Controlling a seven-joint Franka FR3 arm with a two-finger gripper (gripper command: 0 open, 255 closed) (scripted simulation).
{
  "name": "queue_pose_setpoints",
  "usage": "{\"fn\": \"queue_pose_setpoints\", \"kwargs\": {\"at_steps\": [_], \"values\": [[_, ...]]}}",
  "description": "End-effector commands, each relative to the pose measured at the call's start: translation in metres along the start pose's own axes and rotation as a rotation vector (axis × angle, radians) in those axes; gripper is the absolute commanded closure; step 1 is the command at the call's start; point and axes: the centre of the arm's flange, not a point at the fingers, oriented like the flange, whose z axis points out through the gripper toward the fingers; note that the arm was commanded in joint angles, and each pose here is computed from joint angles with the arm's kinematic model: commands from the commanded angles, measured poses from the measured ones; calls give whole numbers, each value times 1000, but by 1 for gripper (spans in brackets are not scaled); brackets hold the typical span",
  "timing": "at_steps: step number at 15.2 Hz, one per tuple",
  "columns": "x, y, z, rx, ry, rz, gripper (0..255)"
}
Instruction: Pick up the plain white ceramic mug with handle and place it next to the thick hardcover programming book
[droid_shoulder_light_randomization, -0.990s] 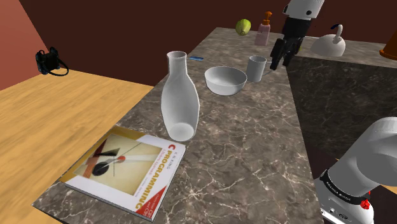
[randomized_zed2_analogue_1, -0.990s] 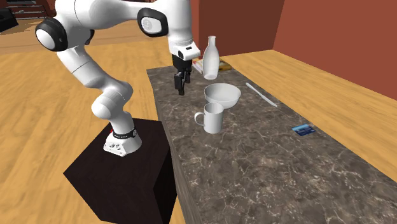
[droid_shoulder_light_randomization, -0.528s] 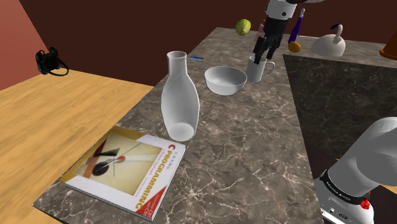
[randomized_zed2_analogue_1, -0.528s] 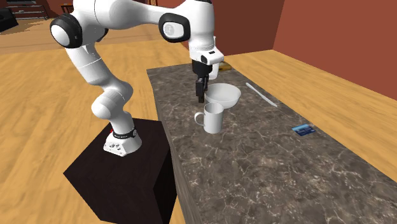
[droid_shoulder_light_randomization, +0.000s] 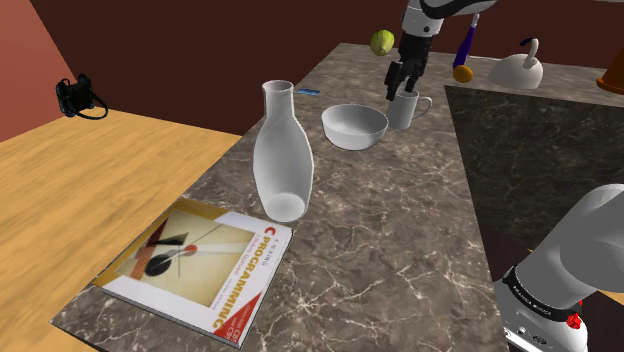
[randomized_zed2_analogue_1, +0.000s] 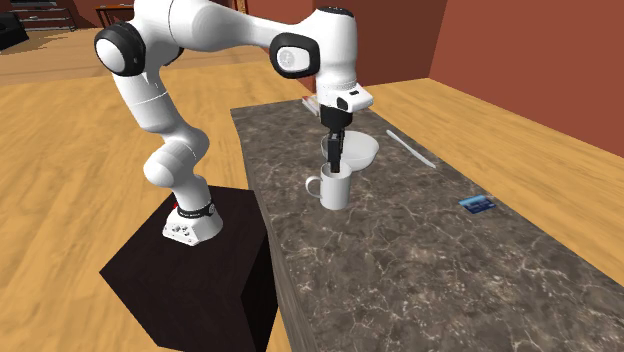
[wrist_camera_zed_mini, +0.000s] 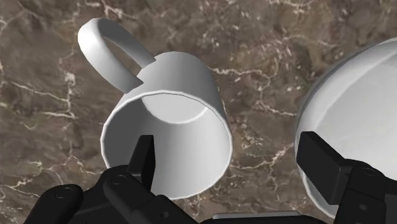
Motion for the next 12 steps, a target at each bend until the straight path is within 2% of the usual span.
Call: {"fn": "queue_pose_setpoints", "kwargs": {"at_steps": [1, 3, 10, 11, 12], "values": [[0, -1, 11, 0, 1, 0, 0], [0, -1, 19, 0, 1, 0, 0], [0, -1, 19, 0, 1, 0, 0], [0, -1, 19, 0, 1, 0, 255], [0, -1, 19, 0, 1, 0, 255]]}}
